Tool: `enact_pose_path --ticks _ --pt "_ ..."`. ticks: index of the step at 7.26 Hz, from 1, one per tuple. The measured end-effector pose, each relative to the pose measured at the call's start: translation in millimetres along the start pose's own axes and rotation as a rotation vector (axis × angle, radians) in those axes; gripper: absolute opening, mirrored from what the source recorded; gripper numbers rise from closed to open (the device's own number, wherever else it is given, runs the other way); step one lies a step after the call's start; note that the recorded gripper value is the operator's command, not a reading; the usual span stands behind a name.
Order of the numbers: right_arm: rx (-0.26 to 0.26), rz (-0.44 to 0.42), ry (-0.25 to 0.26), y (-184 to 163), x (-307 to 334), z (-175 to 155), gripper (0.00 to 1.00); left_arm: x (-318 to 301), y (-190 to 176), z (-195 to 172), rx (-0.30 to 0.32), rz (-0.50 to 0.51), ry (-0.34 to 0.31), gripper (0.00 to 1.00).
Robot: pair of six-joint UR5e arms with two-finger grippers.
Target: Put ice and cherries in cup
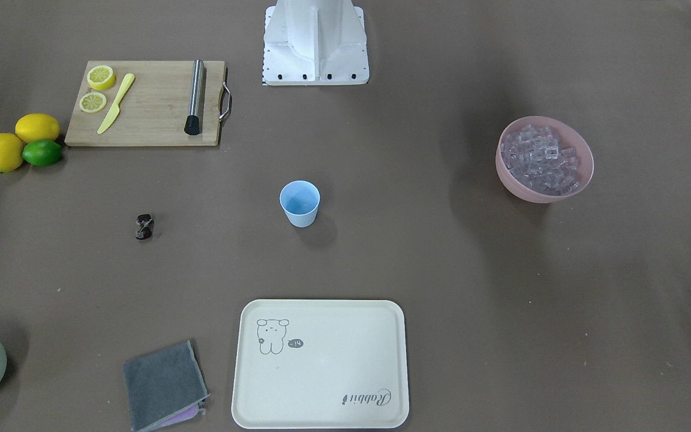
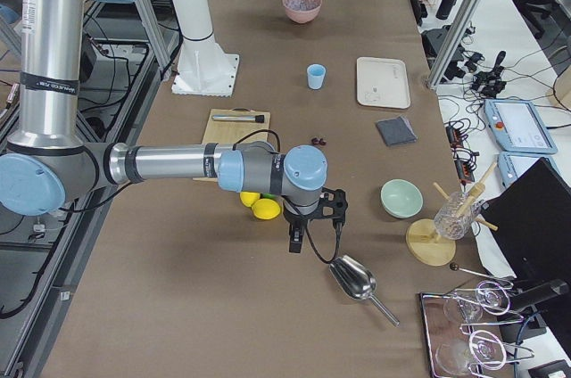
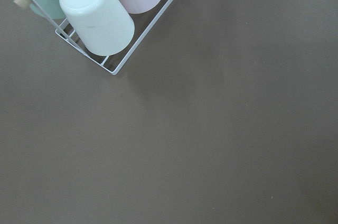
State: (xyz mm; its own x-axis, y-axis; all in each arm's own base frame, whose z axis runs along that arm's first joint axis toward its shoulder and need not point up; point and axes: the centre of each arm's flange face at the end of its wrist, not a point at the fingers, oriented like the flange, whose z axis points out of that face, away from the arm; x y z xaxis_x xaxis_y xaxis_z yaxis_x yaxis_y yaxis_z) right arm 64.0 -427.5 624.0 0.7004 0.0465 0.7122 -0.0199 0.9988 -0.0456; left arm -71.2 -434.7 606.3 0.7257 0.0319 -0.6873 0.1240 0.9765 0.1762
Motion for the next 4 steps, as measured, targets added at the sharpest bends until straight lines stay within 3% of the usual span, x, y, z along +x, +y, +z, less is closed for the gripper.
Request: enact_pose_path --ticks 4 --pt "0.001 -0.003 0.000 0.2 -0.7 -0.7 1.00 -3.0 4.0 2.3 -0.007 -0.006 -0.001 0.98"
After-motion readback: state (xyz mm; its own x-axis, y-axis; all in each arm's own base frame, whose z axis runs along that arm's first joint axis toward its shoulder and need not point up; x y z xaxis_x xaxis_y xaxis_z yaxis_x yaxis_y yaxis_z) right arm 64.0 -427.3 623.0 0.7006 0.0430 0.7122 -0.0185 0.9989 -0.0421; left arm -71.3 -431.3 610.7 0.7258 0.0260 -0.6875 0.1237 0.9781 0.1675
